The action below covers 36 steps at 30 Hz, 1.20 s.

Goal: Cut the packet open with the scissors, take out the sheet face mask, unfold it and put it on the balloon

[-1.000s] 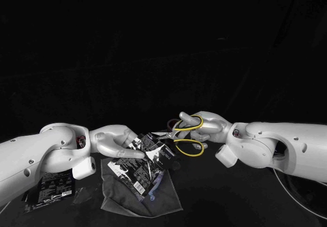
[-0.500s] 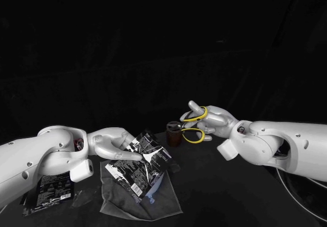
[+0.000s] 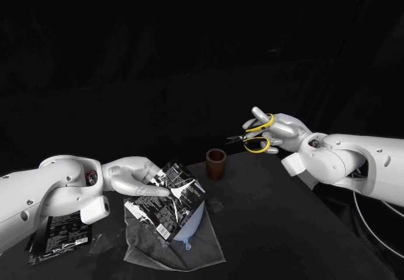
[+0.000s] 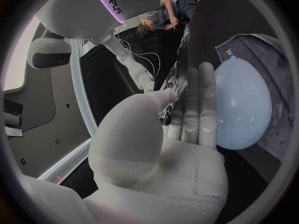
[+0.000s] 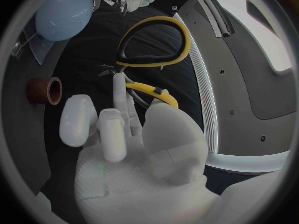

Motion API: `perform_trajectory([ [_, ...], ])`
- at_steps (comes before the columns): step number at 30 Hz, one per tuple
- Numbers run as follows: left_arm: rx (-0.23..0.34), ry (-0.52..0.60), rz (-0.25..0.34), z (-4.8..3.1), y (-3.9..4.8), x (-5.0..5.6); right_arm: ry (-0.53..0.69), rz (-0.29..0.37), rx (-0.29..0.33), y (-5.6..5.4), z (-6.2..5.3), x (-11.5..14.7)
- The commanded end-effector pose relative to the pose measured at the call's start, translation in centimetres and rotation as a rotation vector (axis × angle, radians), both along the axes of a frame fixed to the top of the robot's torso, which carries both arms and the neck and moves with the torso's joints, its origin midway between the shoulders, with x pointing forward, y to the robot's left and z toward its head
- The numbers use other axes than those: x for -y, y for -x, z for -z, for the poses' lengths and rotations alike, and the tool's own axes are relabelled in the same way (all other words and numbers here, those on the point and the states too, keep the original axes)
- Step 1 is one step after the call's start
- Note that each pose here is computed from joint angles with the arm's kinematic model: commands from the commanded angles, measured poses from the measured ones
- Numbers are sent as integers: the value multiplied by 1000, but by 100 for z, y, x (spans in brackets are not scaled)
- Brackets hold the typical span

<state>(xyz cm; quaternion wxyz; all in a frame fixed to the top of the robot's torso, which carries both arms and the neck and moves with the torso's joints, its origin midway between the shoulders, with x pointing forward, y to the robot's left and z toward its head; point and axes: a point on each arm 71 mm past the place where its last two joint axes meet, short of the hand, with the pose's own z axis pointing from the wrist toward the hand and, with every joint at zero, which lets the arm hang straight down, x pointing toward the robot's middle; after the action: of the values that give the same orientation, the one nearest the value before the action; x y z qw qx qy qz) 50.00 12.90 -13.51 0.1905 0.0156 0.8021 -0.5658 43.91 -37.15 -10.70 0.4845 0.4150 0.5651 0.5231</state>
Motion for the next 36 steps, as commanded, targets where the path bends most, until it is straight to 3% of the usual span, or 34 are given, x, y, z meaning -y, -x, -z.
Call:
perform_trajectory([
  [1,-4,35,7,-31,21,13,12,7,13,-41,-14,61],
  [12,16,142,-71,-117,21,-89,99,59,8,-155,6,206],
  [19,30,172,-114,-135,40,-258,156,96,10,-259,30,260],
  [28,37,138,-171,-33,97,-553,195,129,-2,-391,87,312],
  [36,51,89,-200,77,149,-756,203,121,-19,-445,176,268],
])
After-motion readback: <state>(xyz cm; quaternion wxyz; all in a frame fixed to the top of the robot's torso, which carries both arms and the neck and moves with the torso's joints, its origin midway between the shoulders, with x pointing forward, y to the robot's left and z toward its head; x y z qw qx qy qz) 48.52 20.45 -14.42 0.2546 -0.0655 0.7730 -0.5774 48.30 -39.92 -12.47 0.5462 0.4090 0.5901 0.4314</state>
